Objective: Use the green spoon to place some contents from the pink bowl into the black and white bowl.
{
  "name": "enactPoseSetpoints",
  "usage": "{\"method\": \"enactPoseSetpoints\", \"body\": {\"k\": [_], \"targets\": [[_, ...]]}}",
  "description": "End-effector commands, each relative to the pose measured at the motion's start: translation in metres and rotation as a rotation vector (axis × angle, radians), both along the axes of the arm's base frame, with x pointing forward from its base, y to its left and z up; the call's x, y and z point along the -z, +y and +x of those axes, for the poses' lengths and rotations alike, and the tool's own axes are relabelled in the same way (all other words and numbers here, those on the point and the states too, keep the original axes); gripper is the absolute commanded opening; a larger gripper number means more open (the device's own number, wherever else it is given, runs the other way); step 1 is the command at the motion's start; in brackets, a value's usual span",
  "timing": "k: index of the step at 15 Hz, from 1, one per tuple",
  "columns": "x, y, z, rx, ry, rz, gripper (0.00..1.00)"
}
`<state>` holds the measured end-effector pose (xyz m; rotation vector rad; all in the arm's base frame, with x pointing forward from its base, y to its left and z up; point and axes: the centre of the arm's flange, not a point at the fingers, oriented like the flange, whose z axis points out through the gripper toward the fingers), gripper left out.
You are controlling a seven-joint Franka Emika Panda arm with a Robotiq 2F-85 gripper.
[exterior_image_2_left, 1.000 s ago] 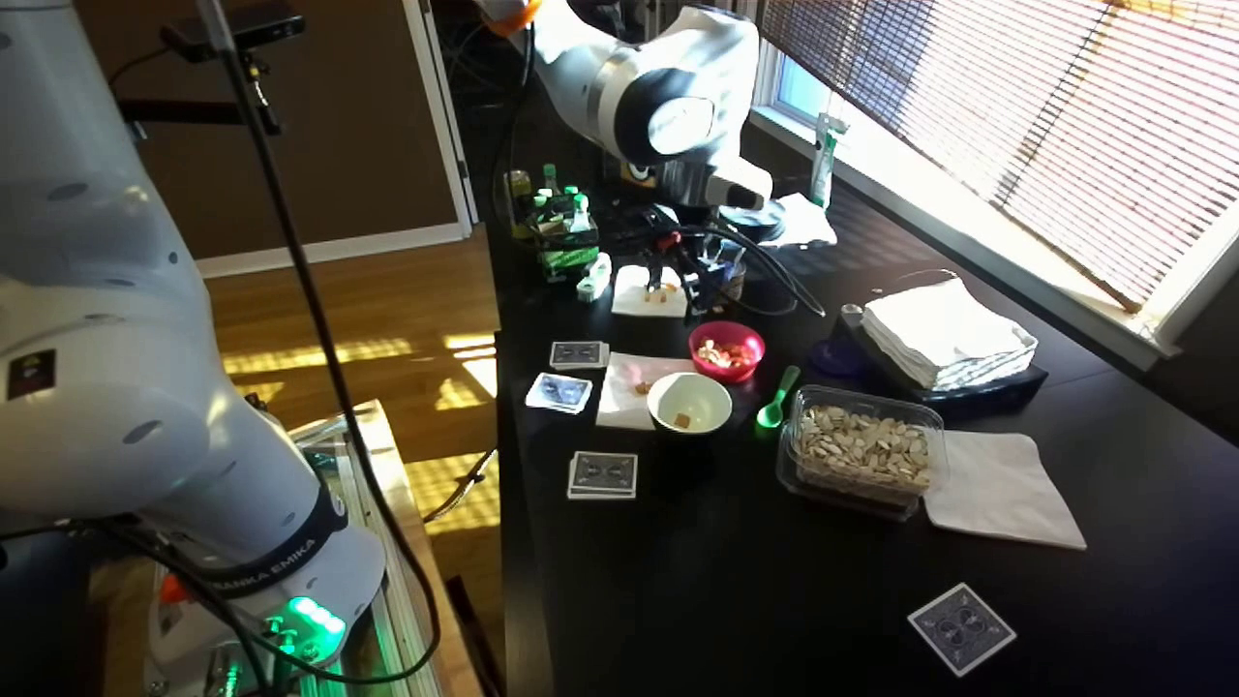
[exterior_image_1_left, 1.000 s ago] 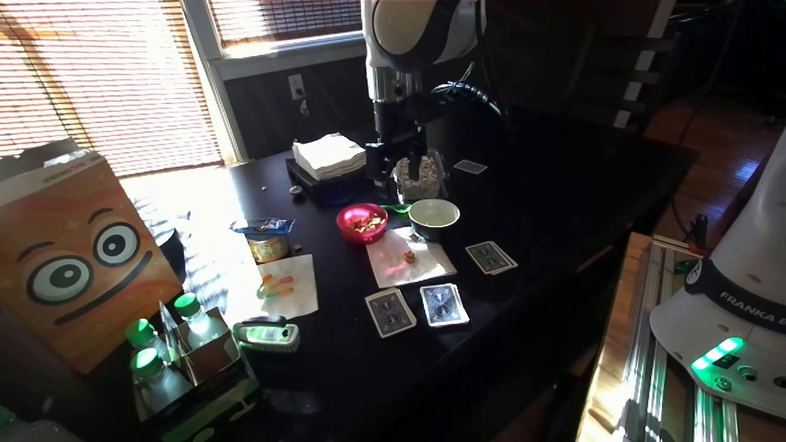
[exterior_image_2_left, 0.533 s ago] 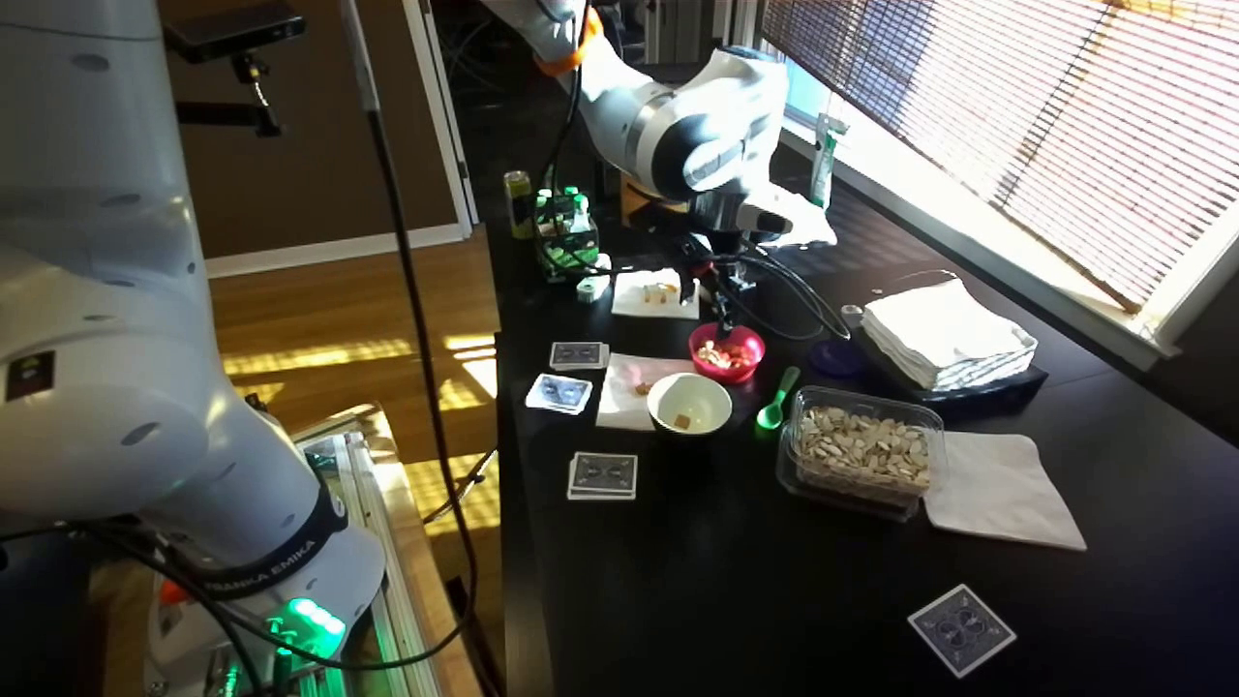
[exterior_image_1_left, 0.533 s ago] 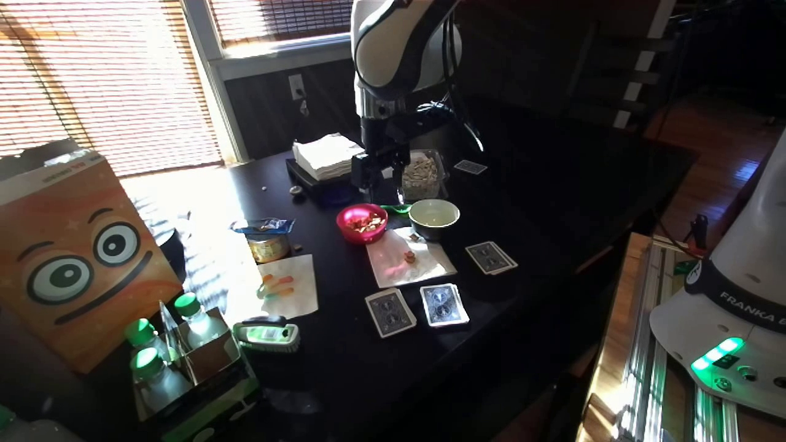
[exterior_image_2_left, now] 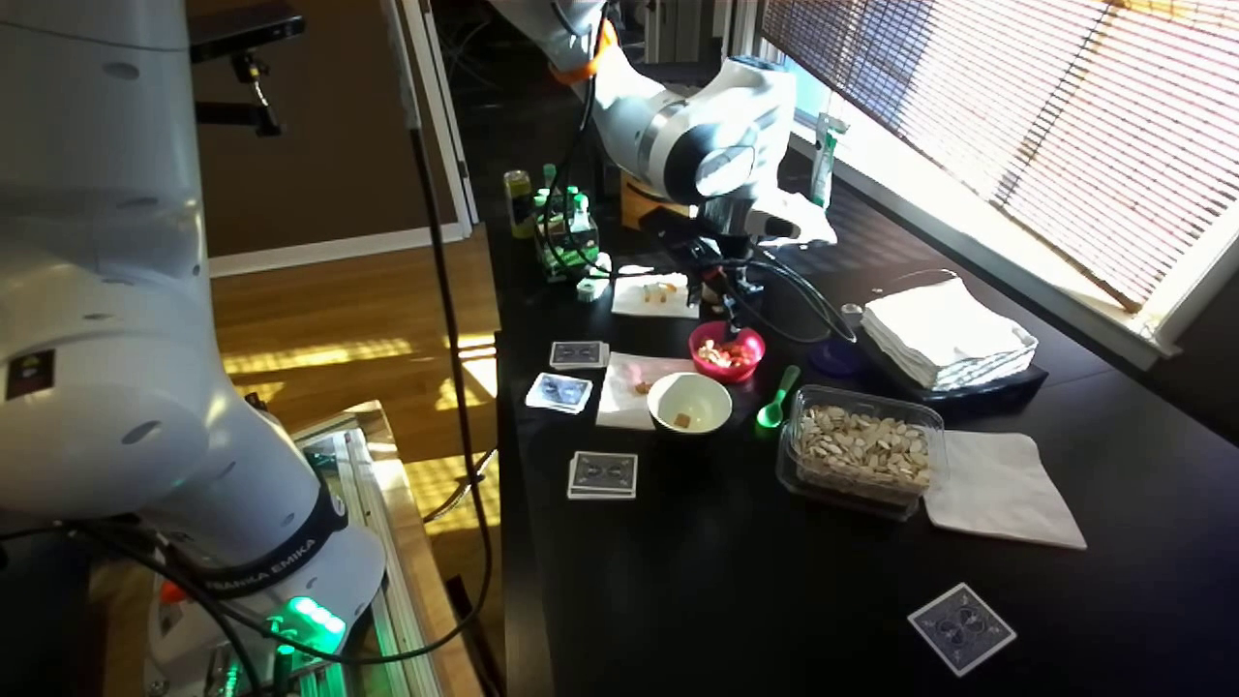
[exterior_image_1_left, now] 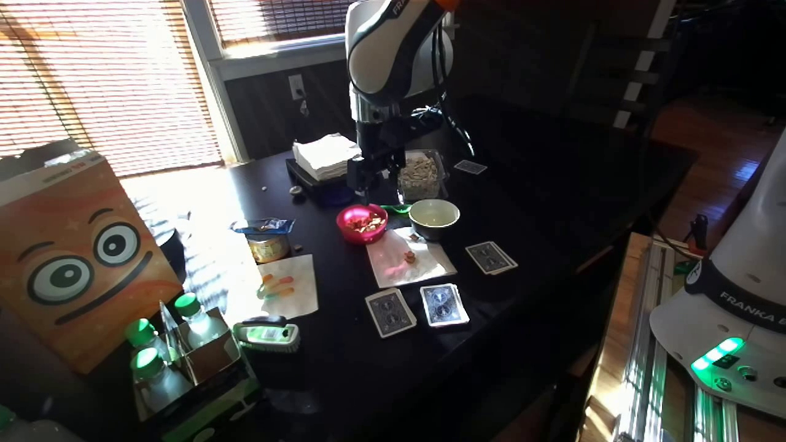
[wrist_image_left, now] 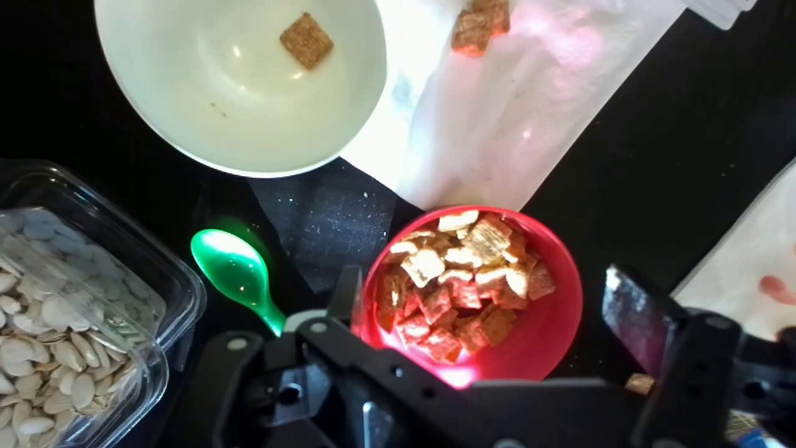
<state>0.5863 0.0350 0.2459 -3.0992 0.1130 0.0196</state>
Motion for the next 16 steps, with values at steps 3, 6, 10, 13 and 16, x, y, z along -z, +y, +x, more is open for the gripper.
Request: {"method": "enactPoseSetpoints", "body": {"k": [3,6,10,13,16], "targets": [[0.014,-0.014,0.006,-0.001,-0.032,-0.028,1.0],[0.024,-0.02,0.011,0.005,-0.037,-0.042,1.0],[0.032,-0.026,0.016,0.008,-0.047,-0.043,1.0],[0.035,-0.026,0.025,0.01,-0.069,-0.047,1.0],[0.038,-0.027,0.035,-0.001,-0.094,-0.068,1.0]]}}
